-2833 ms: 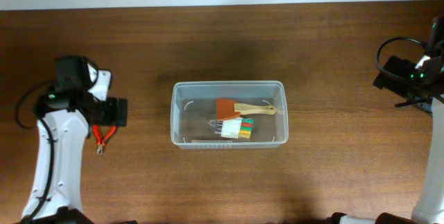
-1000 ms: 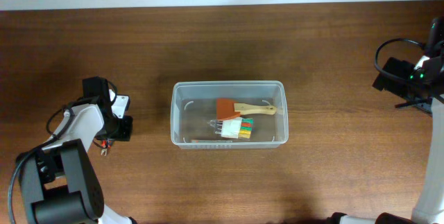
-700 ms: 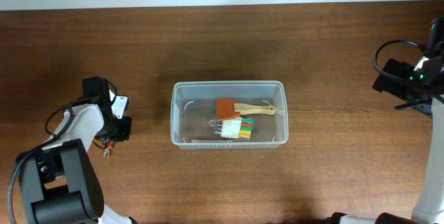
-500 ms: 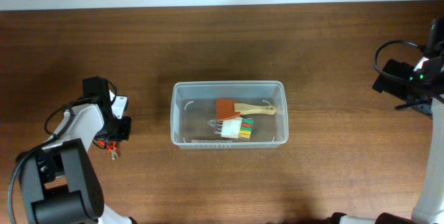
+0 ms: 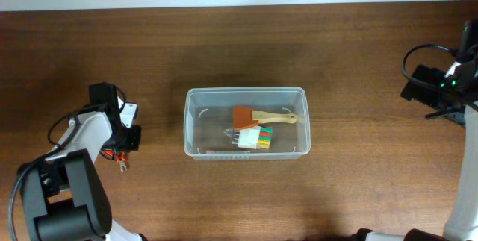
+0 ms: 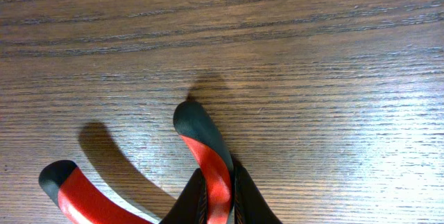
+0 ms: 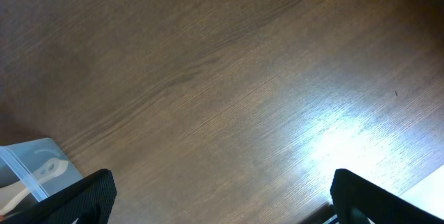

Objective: Pack container
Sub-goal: 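Lower the left gripper and grasp the red-handled pliers, then carry the pliers with the left gripper into the container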

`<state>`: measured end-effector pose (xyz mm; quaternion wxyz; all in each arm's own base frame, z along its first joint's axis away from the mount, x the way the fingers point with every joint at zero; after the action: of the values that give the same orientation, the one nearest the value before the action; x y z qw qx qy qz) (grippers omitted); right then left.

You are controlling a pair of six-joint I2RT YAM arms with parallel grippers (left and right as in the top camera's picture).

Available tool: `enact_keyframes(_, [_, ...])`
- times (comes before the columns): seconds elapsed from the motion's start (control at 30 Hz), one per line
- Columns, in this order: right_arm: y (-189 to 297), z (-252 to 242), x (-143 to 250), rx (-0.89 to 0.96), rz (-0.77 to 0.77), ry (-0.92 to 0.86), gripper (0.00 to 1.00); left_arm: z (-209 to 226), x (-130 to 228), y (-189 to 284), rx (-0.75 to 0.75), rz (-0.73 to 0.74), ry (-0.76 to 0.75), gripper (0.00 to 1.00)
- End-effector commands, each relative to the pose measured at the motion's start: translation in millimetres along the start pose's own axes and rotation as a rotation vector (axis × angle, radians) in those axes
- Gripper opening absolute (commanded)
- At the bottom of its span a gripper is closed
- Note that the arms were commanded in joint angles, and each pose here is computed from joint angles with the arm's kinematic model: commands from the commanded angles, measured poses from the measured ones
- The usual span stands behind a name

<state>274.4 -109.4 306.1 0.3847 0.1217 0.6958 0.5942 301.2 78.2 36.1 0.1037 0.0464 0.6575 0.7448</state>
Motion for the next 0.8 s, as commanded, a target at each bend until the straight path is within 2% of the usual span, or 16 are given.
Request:
enact_keyframes(0.0, [1, -2, 0, 0.002, -0.003, 0.003, 0.99, 1, 4, -9, 0.0, 0.063, 0.005, 0.02])
enact_keyframes(0.07, [1, -2, 0, 0.002, -0.003, 0.003, 0.99, 6, -7, 7, 0.003, 0.04, 0.005, 0.02])
enact_keyframes(0.23, [1, -1, 0, 0.001, -0.004, 0.003, 0.99, 11, -50, 82, 0.031, -0.09, -0.015, 0.02])
enact_keyframes(0.37, [1, -1, 0, 0.002, -0.003, 0.003, 0.99, -4, -77, 143, 0.042, -0.213, -0.15, 0.02])
enact_keyframes(0.53, [1, -1, 0, 0.001, -0.004, 0.003, 0.99, -55, -95, 201, 0.026, -0.297, -0.45, 0.02])
enact_keyframes(0.77, [1, -1, 0, 0.001, -0.005, 0.003, 0.99, -181, -96, 224, 0.085, -0.382, -1.033, 0.02])
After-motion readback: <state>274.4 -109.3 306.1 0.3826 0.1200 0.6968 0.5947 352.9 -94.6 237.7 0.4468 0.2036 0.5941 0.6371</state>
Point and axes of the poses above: each gripper's point midway between its finger pads, its own y axis back along the fingers, its own z axis along the line the jaws close on, x = y × z, the point moved 4 cm from there along y, back along the fingers, and after that the axes turned 8 degrees about -y, right-handed, at the moved point
